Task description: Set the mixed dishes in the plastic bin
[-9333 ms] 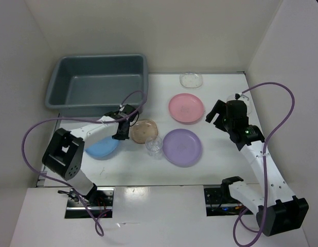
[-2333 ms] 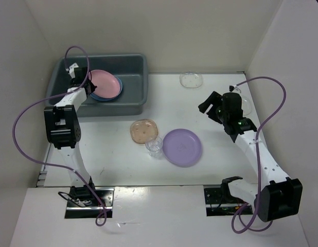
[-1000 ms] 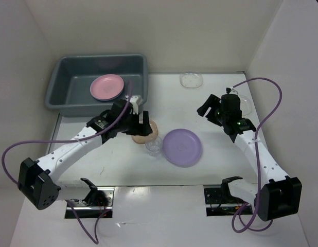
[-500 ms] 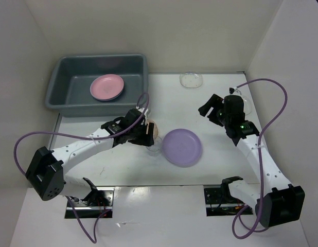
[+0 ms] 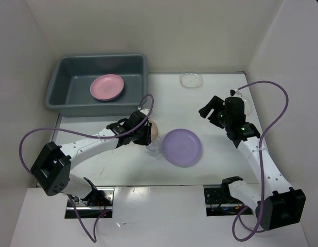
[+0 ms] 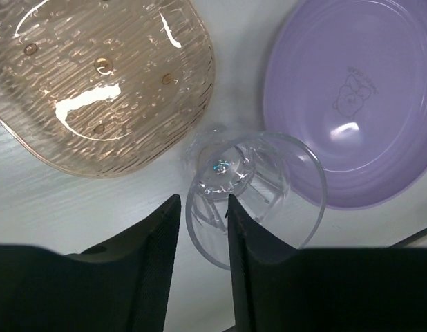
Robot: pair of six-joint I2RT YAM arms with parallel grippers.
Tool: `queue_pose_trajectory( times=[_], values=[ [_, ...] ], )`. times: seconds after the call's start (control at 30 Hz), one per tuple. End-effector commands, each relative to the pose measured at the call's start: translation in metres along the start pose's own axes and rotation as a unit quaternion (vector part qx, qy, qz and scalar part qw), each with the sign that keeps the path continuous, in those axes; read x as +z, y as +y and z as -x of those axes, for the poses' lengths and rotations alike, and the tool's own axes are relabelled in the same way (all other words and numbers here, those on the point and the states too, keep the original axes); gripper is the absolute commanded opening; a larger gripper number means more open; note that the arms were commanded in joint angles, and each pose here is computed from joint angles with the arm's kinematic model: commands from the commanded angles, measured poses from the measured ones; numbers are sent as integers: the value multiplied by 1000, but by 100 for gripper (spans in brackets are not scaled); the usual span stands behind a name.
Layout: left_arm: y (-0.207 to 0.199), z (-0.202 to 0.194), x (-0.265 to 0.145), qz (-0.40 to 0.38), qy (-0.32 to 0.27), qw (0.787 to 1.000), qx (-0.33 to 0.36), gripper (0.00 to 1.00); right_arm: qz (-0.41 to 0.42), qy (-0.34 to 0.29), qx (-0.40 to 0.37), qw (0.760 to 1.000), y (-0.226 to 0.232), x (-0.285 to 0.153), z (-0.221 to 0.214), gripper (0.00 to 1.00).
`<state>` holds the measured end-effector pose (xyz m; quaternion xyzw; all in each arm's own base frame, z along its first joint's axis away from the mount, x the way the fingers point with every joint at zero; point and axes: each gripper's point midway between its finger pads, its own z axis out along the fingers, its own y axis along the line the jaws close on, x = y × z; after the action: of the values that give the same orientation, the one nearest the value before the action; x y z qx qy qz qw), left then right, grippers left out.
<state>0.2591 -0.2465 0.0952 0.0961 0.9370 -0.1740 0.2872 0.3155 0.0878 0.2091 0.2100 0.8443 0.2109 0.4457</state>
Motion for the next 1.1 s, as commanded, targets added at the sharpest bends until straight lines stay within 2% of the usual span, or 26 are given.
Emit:
queue_pose_trajectory(
  times=[0.0,0.07,0.23,0.4,0.43,0.57,0.7,0.73,0.8,0.83,0.9,1.0,1.07],
  values=[
    [3,4,5,11,-15,1000,3,31,-3,-2,3,1000,-3,-5,-5,80],
    [3,4,5,11,-15,1000,-2,26,0,-6,7,1000,-1,-5,-3,80],
    [4,-5,8,15,-2,1000,2,26,3,-3,7,1000,0,-5,-4,80],
    [5,-16,12,26,20,999,18,2,3,-3,7,1000,-1,-4,-5,80],
    [0,-14,9,22,19,999,27,0,3,-3,7,1000,-1,-4,-5,80],
    [-9,5,-9,15,18,998,57,0,7,-7,7,1000,-1,-5,-5,80],
    [-28,41,-57,-3,6,996,91,0,17,-12,12,1000,2,-8,-4,80],
    [-43,70,-82,-22,-33,995,93,0,13,-8,12,1000,-1,-6,-8,80],
    [-51,100,-109,-25,-78,992,94,0,16,-11,16,1000,1,-6,-6,80],
    [-55,132,-133,-16,-129,988,85,0,16,-11,16,1000,1,-6,-6,80],
    [-51,166,-153,13,-193,979,70,0,20,-8,16,1000,3,-6,-7,80],
    [-21,217,-163,97,-278,955,40,0,20,-8,16,1000,3,-6,-7,80],
    [14,241,-163,153,-303,941,13,0,23,-11,16,1000,4,-9,-6,80]
  ],
)
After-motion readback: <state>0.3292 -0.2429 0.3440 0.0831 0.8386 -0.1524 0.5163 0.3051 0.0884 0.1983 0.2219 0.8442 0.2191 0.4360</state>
